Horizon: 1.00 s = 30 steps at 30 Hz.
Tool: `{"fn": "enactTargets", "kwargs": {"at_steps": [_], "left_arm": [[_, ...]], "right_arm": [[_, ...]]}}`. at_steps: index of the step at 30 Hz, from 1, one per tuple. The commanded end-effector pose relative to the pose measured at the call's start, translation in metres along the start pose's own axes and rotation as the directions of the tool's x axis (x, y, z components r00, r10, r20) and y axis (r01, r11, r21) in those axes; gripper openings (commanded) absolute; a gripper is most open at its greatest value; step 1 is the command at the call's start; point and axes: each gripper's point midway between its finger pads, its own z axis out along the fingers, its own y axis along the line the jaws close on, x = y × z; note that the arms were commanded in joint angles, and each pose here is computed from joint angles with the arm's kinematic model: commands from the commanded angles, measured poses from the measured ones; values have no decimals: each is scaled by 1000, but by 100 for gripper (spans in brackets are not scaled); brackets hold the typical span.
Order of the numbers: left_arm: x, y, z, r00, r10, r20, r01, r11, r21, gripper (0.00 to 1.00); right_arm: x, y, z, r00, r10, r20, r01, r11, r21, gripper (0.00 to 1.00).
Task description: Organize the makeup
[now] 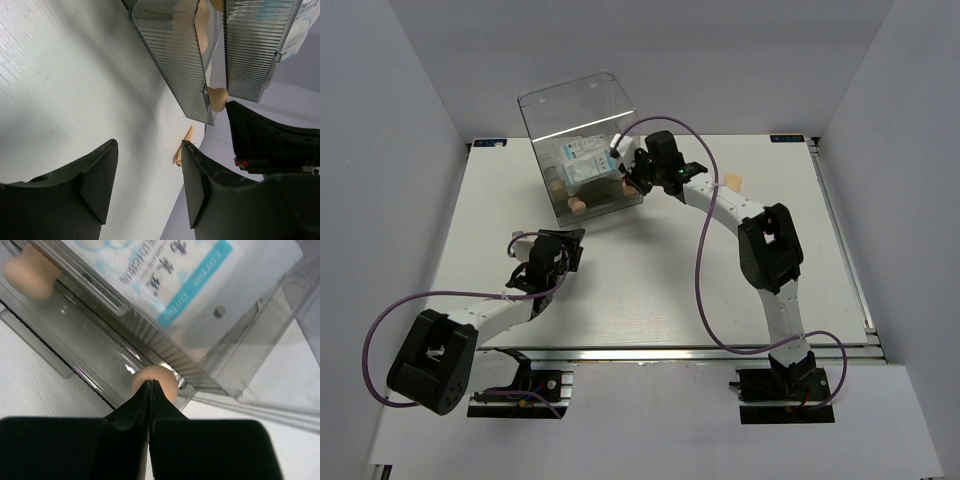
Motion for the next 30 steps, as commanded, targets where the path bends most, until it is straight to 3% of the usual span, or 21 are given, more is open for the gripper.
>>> {"fn": "enactTargets", "kwargs": {"at_steps": [1, 12, 18, 20, 22, 24, 27, 28, 30], "left_arm": [[-5, -4, -4, 1000, -7, 16, 7, 1000, 10, 63], [-7, -4, -6, 1000, -6, 27, 5, 1000, 7, 63], [-6, -11, -3, 1000, 12, 24, -12, 1000, 18, 63], [-3, -13, 0, 1000, 25, 15, -25, 1000, 17, 63], [0, -21, 4, 1000, 26, 2, -26, 999, 37, 60], [6, -20, 14, 999, 31, -10, -30, 999, 30, 48], [14, -25, 33, 999, 37, -23, -37, 999, 19, 31], [15, -28, 38, 999, 30, -20, -30, 999, 22, 27], [19, -32, 54, 1000, 23, -16, -23, 1000, 17, 26]], "right_arm": [[-21, 13, 9, 999, -28, 32, 29, 999, -40, 0], [-33, 56, 34, 998, -44, 43, 49, 991, -122, 0], [-95, 52, 2, 977, -7, 214, 31, 994, -106, 0], [-127, 44, -28, 956, 6, 292, 21, 996, -91, 0], [-146, 39, -54, 937, 18, 348, 9, 997, -77, 0], [-153, 27, -77, 917, 18, 399, 0, 999, -45, 0], [-151, 14, -111, 898, 38, 438, -34, 999, -19, 0], [-133, 17, -112, 903, 59, 426, -52, 998, -28, 0], [-127, 6, -137, 894, 77, 442, -84, 996, -4, 0]]}}
